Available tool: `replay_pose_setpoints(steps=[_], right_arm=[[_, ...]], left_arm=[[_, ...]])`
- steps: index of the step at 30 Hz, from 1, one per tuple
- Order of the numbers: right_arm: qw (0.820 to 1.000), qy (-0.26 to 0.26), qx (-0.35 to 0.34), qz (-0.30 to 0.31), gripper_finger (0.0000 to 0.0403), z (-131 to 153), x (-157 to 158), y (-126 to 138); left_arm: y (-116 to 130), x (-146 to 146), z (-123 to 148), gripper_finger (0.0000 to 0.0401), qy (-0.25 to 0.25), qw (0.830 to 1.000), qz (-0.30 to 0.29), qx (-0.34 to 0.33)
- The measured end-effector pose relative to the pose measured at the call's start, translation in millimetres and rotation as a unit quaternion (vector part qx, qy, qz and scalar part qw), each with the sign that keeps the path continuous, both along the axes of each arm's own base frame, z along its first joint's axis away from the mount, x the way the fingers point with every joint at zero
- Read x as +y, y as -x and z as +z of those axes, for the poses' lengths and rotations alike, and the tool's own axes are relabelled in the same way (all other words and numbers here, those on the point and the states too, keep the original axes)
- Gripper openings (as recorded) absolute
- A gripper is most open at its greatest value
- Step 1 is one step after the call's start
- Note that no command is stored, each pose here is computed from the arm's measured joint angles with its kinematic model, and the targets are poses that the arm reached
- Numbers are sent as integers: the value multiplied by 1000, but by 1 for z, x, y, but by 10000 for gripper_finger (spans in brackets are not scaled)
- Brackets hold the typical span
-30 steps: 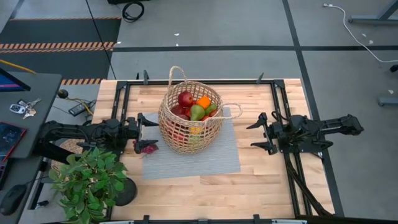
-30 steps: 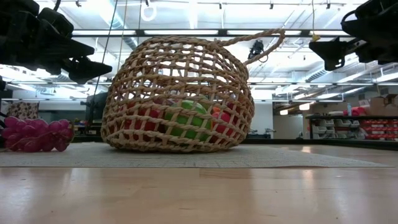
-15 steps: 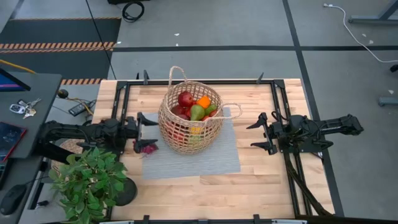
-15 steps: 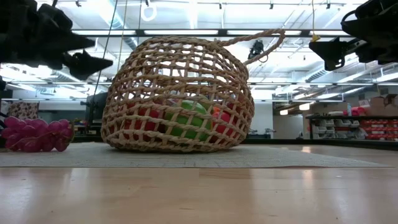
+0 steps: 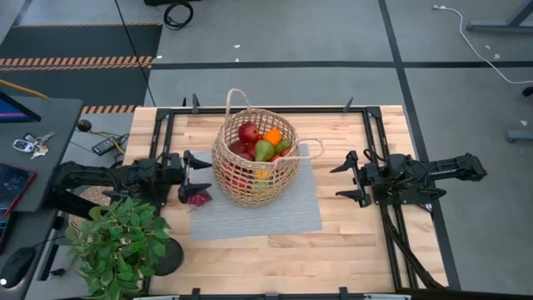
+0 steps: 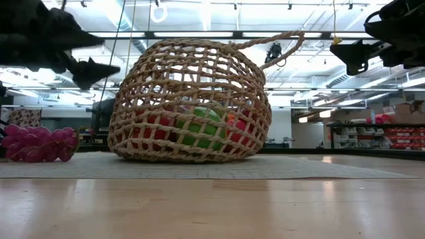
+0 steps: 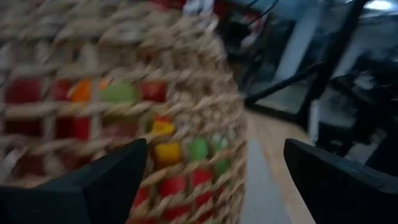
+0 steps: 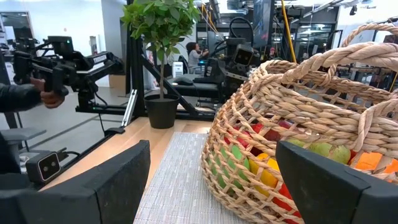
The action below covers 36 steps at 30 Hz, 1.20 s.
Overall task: Build produce basket
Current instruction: Put the red grapes into the brown basket
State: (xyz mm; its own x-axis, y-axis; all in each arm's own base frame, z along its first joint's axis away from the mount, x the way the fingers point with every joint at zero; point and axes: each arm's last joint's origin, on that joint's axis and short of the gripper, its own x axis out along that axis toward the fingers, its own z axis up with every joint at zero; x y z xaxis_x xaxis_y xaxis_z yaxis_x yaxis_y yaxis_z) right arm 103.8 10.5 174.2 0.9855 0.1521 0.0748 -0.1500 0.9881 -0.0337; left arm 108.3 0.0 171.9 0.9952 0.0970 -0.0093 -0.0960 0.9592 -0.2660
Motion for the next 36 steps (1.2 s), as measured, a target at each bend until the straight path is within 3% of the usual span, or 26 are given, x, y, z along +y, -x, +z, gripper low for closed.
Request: replay_pose_setpoints(steps=[4, 9, 12, 15, 19, 28, 32, 36], right_arm=[[1000, 0, 0, 0, 351, 0, 0, 0], [1000, 0, 0, 0, 351, 0, 0, 0], [1000, 0, 0, 0, 351, 0, 0, 0], [1000, 0, 0, 0, 351, 0, 0, 0], [1000, 0, 0, 0, 351, 0, 0, 0], [1000, 0, 0, 0, 351, 0, 0, 0], [1000, 0, 0, 0, 351, 0, 0, 0], [1000, 0, 0, 0, 351, 0, 0, 0]], left_arm=[[4, 1, 16, 386, 29, 995, 14, 94], [7, 1, 26, 386, 104, 972, 39, 209], [4, 1, 24, 386, 95, 962, 42, 253], [-2, 2, 24, 386, 91, 957, 49, 269], [-14, 2, 36, 386, 130, 952, 62, 271], [-27, 3, 61, 386, 59, 929, 58, 360], [-33, 1, 68, 386, 95, 915, 58, 389], [-38, 0, 79, 386, 130, 888, 54, 437]])
